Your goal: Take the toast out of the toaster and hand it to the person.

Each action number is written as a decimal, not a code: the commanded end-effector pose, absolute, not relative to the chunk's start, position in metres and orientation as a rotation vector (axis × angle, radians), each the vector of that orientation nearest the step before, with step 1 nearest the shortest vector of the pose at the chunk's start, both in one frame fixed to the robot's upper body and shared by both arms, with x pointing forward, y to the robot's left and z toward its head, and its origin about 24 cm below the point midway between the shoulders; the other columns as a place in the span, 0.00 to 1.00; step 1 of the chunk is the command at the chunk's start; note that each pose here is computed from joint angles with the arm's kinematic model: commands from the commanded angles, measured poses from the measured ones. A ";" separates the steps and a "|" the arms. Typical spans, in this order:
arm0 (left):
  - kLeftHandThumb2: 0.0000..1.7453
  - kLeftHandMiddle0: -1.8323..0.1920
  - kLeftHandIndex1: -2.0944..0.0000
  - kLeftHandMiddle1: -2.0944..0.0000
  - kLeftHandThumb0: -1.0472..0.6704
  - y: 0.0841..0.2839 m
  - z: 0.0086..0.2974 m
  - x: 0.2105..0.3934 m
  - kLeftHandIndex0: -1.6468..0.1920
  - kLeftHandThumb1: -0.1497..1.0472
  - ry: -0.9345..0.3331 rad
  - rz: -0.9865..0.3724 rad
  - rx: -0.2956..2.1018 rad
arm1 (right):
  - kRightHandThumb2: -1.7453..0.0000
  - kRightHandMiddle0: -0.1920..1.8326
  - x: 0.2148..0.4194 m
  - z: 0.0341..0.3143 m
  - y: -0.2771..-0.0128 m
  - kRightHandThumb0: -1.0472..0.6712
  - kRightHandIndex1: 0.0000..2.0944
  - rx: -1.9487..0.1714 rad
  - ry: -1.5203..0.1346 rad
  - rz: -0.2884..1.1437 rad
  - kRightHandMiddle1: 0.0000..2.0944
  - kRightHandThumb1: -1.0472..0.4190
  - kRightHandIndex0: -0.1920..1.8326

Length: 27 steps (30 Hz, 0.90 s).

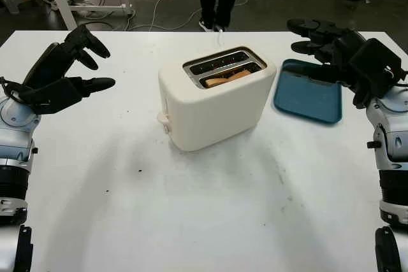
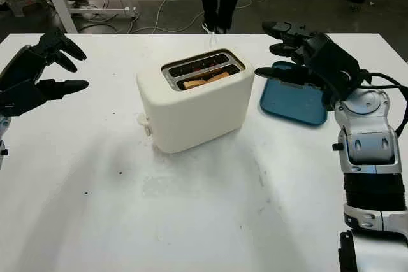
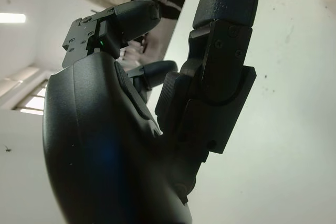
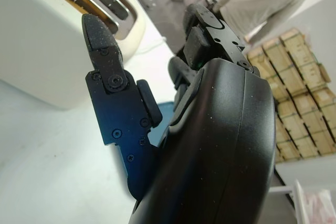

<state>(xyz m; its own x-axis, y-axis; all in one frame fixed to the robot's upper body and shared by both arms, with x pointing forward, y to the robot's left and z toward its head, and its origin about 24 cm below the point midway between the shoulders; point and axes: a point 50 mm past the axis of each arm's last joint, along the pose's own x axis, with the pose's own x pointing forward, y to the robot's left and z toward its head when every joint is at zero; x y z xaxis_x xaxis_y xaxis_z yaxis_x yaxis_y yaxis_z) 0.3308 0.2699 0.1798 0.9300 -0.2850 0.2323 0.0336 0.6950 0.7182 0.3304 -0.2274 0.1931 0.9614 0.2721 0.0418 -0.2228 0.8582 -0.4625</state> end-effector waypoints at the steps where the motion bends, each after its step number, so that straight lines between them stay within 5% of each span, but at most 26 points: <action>1: 0.15 0.86 0.20 0.17 0.00 0.269 0.186 0.332 0.88 0.89 -0.358 -0.180 0.776 | 1.00 0.29 0.332 0.200 -0.223 0.36 0.36 -0.458 -0.128 0.263 0.00 0.20 0.10; 27: 0.14 0.86 0.21 0.18 0.00 0.269 0.185 0.332 0.87 0.89 -0.353 -0.182 0.769 | 1.00 0.29 0.332 0.200 -0.223 0.35 0.36 -0.459 -0.127 0.271 0.00 0.20 0.10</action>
<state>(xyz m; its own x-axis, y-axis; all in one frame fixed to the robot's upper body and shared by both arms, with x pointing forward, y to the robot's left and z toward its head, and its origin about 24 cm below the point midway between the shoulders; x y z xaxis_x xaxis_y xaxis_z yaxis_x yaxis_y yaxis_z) 0.3311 0.2707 0.1792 0.9325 -0.2834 0.2238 0.0453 0.7066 0.7062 0.3307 -0.2266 0.1947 0.9601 0.2764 0.0423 -0.2262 0.8567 -0.4636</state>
